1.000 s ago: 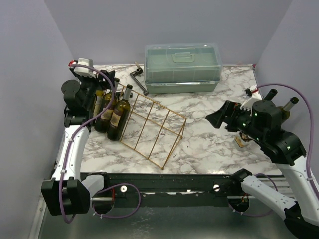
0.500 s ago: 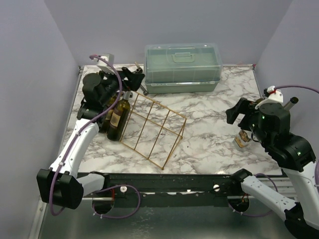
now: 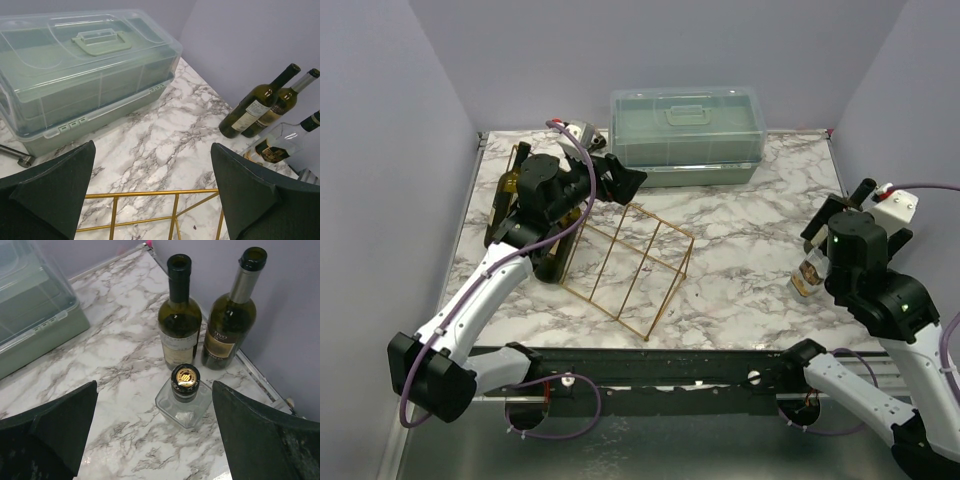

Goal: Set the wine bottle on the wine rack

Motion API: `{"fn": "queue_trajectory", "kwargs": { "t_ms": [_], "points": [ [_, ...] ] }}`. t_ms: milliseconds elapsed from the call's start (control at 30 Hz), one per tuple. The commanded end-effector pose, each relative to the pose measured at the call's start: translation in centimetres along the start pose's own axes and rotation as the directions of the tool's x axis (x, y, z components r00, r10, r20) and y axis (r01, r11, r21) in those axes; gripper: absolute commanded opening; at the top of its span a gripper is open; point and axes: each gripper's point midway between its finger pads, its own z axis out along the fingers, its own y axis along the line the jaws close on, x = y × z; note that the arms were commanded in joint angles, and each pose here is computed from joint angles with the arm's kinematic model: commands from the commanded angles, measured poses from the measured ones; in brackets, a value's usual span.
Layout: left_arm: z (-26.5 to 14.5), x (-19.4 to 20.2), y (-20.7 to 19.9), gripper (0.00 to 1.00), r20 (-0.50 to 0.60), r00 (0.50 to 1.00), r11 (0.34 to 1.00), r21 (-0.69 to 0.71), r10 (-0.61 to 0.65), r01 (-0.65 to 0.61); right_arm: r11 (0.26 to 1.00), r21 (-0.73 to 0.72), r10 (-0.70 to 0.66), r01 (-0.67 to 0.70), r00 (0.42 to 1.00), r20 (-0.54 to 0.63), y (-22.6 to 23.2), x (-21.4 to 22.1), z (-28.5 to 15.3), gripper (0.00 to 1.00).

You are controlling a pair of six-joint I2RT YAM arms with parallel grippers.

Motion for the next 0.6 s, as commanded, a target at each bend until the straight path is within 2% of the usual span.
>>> {"fn": "queue_trajectory", "kwargs": {
  "t_ms": [0,200,433,567],
  "points": [
    [-0.9,-2.3,-1.6,0.99,0.04,0.998,0.998,0.037,0.047,-0.049,0.987,0.145,0.059,-0.071,0.995,0.086,-2.3,0.1,0.6,1.0],
    [-0.9,-1.7,-2.4,0.99,0.033,0.998,0.995,0.081,0.048,-0.05,0.977,0.155,0.127,-0.145,0.985,0.12,-3.3,1.0,0.5,0.96],
    [-0.9,-1.6,-2.1,0.99,0.048,0.998,0.998,0.044,0.037,-0.039,0.974,0.161,0.145,-0.159,0.985,0.092,-3.1,3.5,1.2,0.92],
    [-1.2,-1.7,-2.3,0.99,0.064,0.995,0.997,0.032,0.07,-0.072,0.975,0.171,0.13,-0.141,0.989,0.074,-2.7,5.0,2.0,0.92]
  ]
}}
